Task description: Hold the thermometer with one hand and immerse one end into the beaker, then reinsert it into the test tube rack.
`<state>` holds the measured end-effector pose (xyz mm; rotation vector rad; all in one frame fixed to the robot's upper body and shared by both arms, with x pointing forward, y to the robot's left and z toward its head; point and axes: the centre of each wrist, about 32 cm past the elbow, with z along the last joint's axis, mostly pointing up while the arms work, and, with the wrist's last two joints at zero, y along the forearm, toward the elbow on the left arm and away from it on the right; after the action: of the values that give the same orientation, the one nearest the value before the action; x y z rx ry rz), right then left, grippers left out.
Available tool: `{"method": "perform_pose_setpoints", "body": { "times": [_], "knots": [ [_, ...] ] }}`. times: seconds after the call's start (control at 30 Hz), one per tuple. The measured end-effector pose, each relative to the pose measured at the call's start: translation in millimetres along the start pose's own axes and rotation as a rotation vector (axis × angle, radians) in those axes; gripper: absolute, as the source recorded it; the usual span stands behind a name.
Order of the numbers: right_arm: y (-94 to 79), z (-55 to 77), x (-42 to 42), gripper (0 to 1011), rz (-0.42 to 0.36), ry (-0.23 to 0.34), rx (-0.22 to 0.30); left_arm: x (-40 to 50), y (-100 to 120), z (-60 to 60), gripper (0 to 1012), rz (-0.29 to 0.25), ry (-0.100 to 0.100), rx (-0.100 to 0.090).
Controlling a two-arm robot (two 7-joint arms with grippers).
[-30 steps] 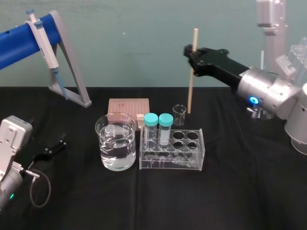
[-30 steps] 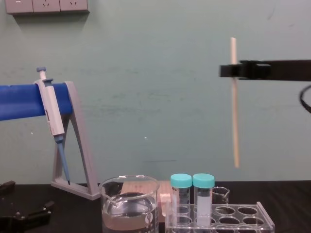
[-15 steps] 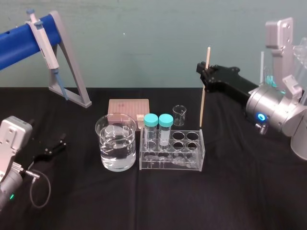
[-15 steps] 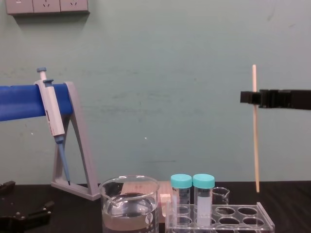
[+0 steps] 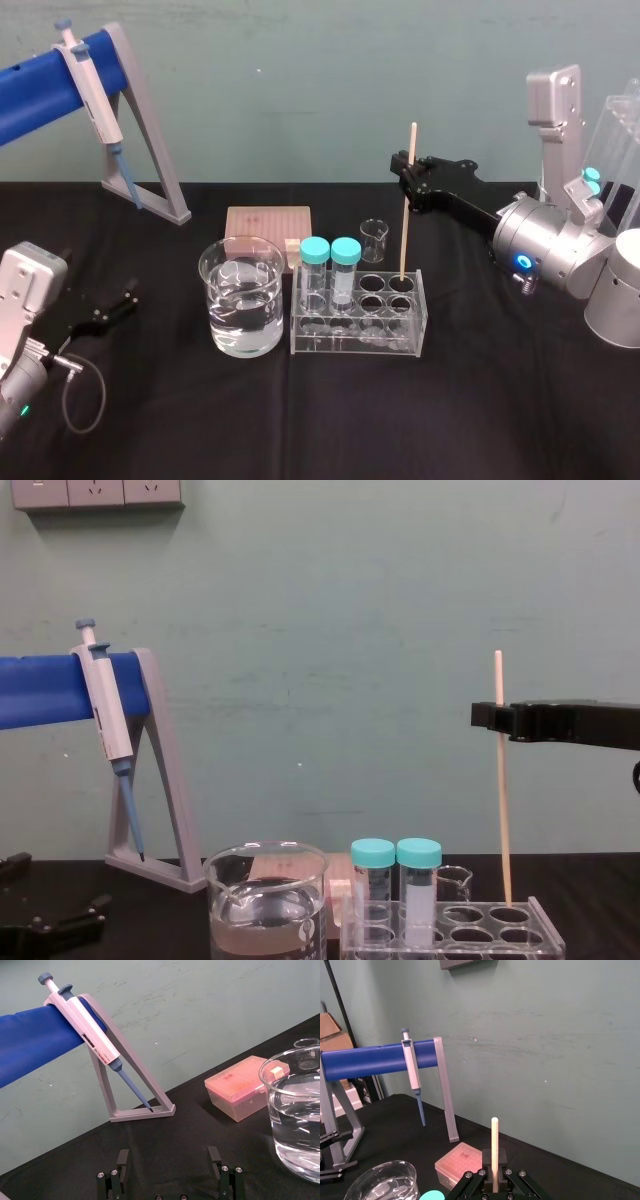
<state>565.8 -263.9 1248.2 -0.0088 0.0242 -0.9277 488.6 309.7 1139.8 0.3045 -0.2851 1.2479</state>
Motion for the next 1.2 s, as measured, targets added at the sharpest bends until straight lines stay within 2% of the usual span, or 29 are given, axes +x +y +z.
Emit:
{"method": "perform_pose_setpoints", "body": {
  "times": [0.43,0.8,1.2],
  "knots": [
    [4.4,-10.4,2.2,54,0.008,0.001,-0.032,0.0,0,0.0,1004,0.0,0.0,0.0],
    [7.9,-23.1,-0.8,55,0.016,0.005,-0.054,0.0,0,0.0,1004,0.0,0.0,0.0],
    [9.1,-30.8,-0.8,55,0.013,0.002,-0.072,0.0,0,0.0,1003,0.0,0.0,0.0]
  ]
}}
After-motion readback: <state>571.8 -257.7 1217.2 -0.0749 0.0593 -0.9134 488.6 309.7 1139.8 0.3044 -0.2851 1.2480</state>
